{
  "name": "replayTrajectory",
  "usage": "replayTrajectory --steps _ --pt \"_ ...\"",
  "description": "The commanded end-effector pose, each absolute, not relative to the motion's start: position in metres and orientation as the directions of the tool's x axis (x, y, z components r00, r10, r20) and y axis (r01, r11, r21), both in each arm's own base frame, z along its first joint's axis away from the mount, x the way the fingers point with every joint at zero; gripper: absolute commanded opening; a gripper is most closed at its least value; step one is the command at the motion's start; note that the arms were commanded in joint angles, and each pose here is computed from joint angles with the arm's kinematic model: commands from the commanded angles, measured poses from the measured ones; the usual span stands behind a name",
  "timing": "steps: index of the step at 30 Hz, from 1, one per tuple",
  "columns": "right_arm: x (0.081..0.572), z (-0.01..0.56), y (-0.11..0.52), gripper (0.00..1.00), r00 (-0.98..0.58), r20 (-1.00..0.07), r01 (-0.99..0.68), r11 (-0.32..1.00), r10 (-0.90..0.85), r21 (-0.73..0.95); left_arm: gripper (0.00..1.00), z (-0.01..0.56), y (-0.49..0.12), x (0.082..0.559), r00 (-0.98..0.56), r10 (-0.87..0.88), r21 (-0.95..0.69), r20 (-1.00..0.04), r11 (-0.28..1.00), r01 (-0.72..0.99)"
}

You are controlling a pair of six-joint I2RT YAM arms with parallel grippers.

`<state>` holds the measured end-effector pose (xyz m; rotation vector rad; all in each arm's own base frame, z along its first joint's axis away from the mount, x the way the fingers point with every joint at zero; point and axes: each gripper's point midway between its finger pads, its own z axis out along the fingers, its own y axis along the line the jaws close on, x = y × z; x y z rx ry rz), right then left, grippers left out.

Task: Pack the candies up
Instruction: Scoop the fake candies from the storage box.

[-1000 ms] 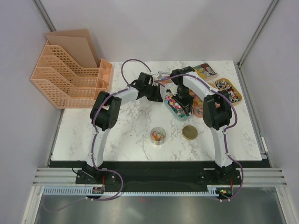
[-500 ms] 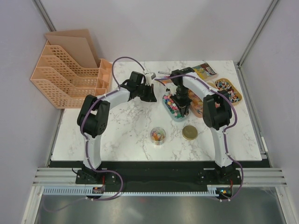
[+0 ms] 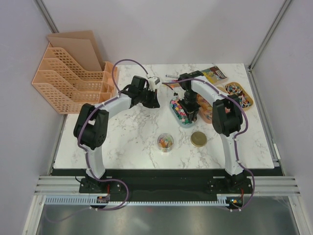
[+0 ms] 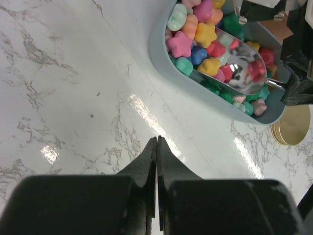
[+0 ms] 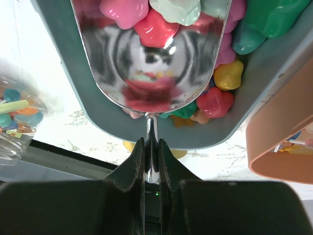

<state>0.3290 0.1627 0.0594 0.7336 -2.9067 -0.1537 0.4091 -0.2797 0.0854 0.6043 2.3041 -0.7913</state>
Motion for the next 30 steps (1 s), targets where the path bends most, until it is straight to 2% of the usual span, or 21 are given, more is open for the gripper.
replayTrajectory --steps 1,5,14,21,30 --pt "0.339 0.054 0.180 0.00 -0.866 0.063 -0.481 0.860 -0.496 0.170 0.02 0.114 -0.273 0.411 -0.621 0.234 -0.309 -0.748 0.706 0.638" --pt "0.358 0.053 0.185 0.00 -0.863 0.021 -0.497 0.855 -0.505 0.151 0.02 0.115 -0.271 0.408 -0.616 0.242 -0.300 -0.750 0.704 0.643" --pt "0.344 0.059 0.188 0.00 -0.870 0.030 -0.478 0.856 -0.493 0.194 0.02 0.119 -0.266 0.408 -0.611 0.259 -0.286 -0.749 0.705 0.649" --pt "0.357 0.069 0.191 0.00 -0.868 -0.032 -0.492 0.851 -0.495 0.184 0.02 0.125 -0.251 0.410 -0.631 0.254 -0.301 -0.733 0.711 0.636" --pt "0.363 0.073 0.189 0.00 -0.869 -0.056 -0.495 0.854 -0.492 0.159 0.02 0.133 -0.234 0.411 -0.629 0.253 -0.289 -0.735 0.721 0.629"
